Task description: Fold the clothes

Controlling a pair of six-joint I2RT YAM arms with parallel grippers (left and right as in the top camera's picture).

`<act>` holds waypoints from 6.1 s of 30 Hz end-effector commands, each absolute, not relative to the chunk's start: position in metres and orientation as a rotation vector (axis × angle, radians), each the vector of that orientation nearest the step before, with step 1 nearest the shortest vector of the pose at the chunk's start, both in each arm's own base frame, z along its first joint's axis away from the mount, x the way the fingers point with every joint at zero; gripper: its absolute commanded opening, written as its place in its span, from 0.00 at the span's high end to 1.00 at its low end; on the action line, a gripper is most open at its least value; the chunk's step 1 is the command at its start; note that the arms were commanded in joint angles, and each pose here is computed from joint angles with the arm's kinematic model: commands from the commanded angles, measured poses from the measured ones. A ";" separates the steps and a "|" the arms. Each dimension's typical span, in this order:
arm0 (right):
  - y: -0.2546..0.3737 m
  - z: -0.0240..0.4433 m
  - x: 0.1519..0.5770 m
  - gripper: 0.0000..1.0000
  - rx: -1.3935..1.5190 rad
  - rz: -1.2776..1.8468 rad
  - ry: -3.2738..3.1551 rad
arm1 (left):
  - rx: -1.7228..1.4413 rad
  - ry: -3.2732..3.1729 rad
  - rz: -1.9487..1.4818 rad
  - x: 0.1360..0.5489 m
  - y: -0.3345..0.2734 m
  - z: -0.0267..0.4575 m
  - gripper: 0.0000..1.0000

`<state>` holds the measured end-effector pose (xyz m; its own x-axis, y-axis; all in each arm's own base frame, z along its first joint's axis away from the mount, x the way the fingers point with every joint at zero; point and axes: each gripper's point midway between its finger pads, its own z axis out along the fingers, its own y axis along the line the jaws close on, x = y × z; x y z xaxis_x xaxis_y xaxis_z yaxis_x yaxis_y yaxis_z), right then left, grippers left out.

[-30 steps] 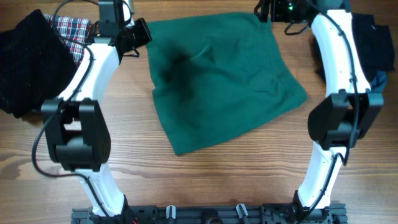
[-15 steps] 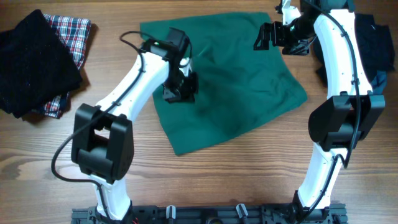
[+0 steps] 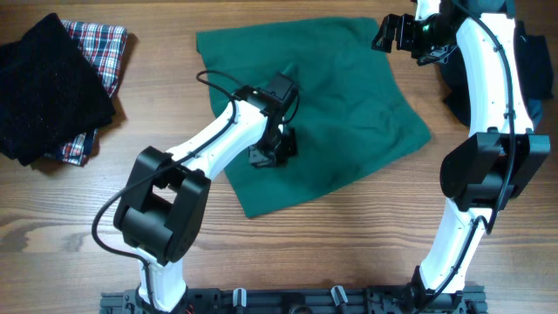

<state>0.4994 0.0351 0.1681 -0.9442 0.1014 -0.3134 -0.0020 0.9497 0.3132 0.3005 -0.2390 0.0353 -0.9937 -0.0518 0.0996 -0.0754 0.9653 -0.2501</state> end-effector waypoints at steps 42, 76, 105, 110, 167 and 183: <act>0.036 0.164 0.492 0.00 0.082 0.454 2.811 | 0.498 -3.150 0.384 0.421 -0.082 -0.028 0.96; 0.034 0.132 0.330 0.00 0.009 0.380 2.653 | 0.973 -3.245 0.331 0.277 -0.053 0.106 0.00; 0.060 0.023 0.306 0.34 -0.176 0.623 2.854 | 1.261 -2.857 0.698 0.241 -0.039 0.037 0.02; 0.059 0.021 0.308 0.34 -0.182 0.611 2.844 | 1.257 -2.848 0.689 0.241 -0.039 0.032 0.03; 0.050 0.038 0.316 0.96 0.094 0.623 2.815 | 1.179 -2.949 0.696 0.236 -0.030 0.007 0.47; 0.051 0.042 0.308 0.96 0.140 0.632 2.838 | 1.163 -2.992 0.790 0.241 -0.035 0.029 0.96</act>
